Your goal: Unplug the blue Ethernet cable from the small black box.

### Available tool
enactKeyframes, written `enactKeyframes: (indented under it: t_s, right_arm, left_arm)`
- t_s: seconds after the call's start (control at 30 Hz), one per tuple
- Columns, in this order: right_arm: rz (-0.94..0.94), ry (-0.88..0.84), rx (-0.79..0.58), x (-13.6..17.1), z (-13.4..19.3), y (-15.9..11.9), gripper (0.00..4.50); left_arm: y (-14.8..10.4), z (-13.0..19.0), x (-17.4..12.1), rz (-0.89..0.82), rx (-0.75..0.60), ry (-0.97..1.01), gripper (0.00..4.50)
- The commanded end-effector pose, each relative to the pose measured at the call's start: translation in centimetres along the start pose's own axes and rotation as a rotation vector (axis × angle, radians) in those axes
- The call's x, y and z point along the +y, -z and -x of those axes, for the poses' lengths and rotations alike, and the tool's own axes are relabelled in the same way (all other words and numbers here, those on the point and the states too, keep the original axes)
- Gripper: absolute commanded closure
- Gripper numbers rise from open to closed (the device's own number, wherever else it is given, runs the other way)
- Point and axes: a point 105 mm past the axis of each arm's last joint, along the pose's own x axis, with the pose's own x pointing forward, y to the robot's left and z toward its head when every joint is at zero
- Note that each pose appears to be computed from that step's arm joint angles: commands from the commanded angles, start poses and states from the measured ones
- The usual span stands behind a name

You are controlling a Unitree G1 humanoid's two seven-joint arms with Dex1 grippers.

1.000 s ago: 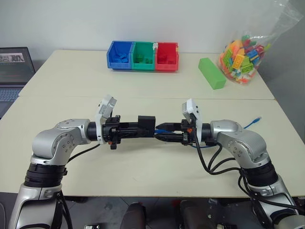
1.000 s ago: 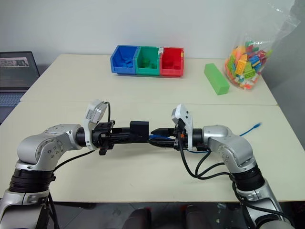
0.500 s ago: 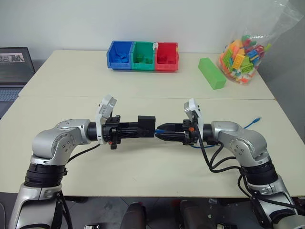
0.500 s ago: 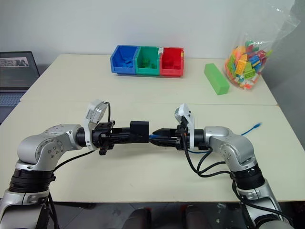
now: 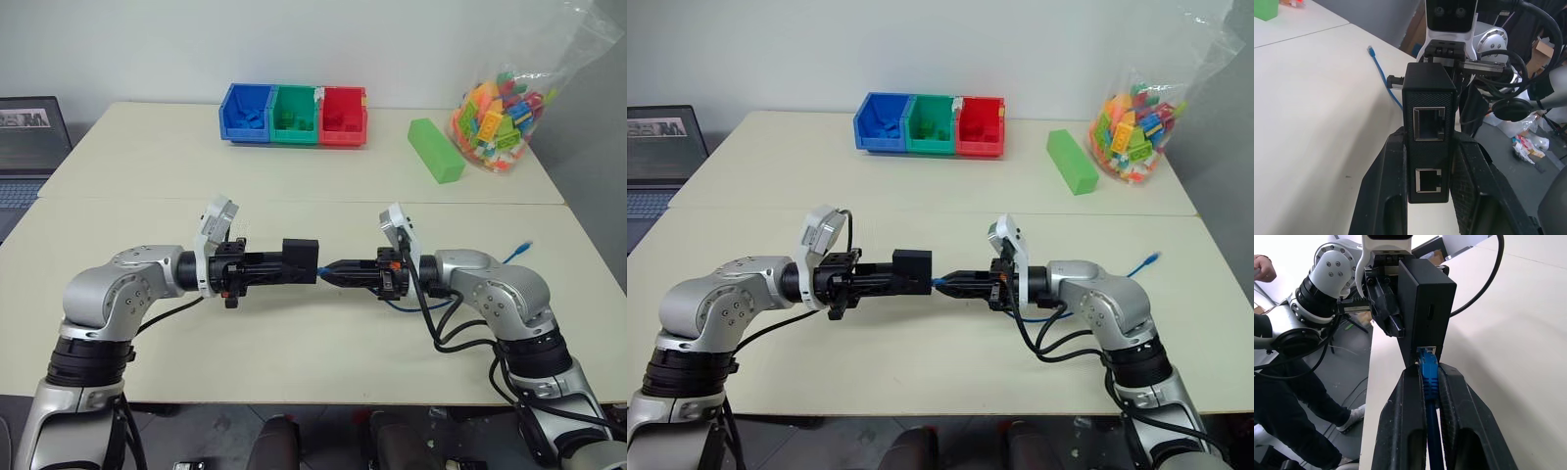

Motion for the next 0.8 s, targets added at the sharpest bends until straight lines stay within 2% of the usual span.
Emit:
enactKeyframes:
  t_s: [0.03,0.23,0.6,0.8]
  right_arm:
    - [0.034,-0.043,-0.035,0.8,0.1,-1.6,4.43]
    - [0.014,-0.04,-0.03,0.5,0.4,-1.5,4.43]
    - [-0.042,0.056,0.031,-1.2,4.1,0.2,4.47]
    - [-0.028,0.067,0.007,-0.8,4.4,-0.3,4.47]
  left_arm:
    - [-0.7,0.1,-0.7,-0.041,-0.001,0.018,3.71]
    - [-0.5,0.3,-0.8,-0.041,0.009,0.023,3.71]
    - [0.2,2.6,0.2,-0.038,0.044,-0.064,3.71]
    - [0.2,2.6,0.1,-0.033,0.03,-0.068,3.71]
